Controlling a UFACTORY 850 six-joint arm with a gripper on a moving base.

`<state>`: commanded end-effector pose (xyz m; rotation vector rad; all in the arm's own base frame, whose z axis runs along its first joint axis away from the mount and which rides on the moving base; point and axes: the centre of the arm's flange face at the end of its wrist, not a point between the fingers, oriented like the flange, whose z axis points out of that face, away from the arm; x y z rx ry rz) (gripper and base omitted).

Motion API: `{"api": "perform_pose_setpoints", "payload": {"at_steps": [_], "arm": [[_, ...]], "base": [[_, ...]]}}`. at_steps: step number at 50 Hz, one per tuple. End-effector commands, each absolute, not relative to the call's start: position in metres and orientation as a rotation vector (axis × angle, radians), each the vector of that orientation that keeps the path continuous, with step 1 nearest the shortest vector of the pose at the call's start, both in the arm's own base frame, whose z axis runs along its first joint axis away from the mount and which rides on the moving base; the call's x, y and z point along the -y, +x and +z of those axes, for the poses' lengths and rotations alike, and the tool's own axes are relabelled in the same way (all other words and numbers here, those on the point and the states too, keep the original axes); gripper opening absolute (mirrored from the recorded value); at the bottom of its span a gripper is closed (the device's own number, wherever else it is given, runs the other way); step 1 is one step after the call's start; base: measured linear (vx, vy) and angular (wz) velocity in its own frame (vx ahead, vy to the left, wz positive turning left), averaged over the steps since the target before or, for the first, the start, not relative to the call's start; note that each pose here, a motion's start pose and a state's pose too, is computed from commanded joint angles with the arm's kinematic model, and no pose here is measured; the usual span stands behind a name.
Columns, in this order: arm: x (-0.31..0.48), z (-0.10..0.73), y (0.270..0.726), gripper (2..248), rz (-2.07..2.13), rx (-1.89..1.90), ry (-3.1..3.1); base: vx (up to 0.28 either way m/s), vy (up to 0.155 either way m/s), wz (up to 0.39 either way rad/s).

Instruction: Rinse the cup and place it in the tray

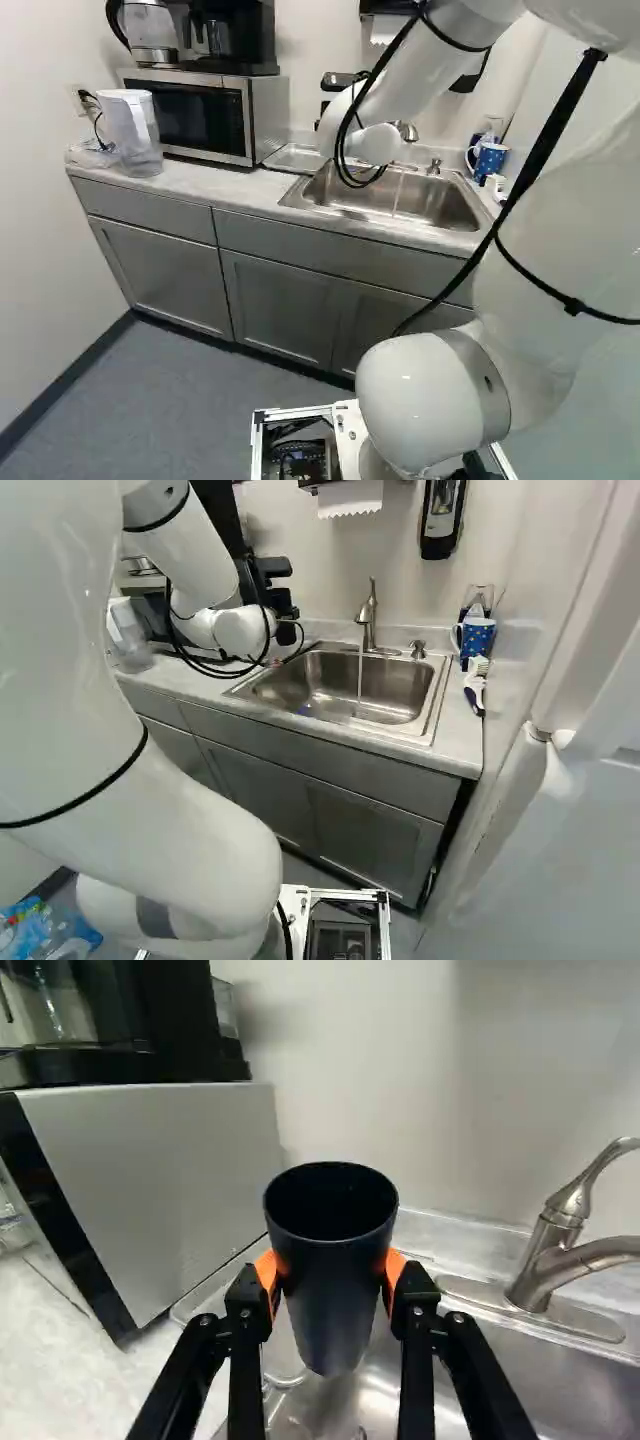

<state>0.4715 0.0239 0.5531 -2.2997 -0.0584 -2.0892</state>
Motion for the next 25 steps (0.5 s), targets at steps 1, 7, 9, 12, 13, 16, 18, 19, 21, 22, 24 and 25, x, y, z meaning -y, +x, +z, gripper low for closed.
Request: {"api": "perform_pose_setpoints", "payload": {"at_steps": [1, 7, 9, 12, 13, 16, 18, 19, 21, 22, 24, 25], "arm": [[-0.023, 0.553, 0.472, 121, -2.091, 0.055, -2.301], [-0.014, 0.551, 0.471, 121, -2.095, 0.034, -2.314], [-0.011, 0.55, 0.471, 121, -2.094, 0.027, -2.321], [-0.006, 0.547, 0.472, 121, -2.092, 0.015, -2.332], [-0.005, 0.546, 0.472, 121, -2.091, 0.013, -2.335], [-0.001, 0.543, 0.471, 121, -2.088, 0.002, -2.346], [0.002, 0.541, 0.471, 121, -2.086, -0.005, -2.353], [0.004, 0.54, 0.471, 121, -2.084, -0.009, -2.357], [0.006, 0.538, 0.47, 121, -2.082, -0.016, -2.365], [0.008, 0.537, 0.47, 121, -2.081, -0.02, -2.368], [0.011, 0.535, 0.47, 121, -2.078, -0.027, -2.376], [0.012, 0.534, 0.47, 121, -2.077, -0.031, -2.38]], "base": [[0.0, 0.0, 0.0], [0.0, 0.0, 0.0], [0.0, 0.0, 0.0], [0.0, 0.0, 0.0], [0.0, 0.0, 0.0], [0.0, 0.0, 0.0], [0.0, 0.0, 0.0], [0.0, 0.0, 0.0], [0.0, 0.0, 0.0], [0.0, 0.0, 0.0], [0.0, 0.0, 0.0], [0.0, 0.0, 0.0]]}}
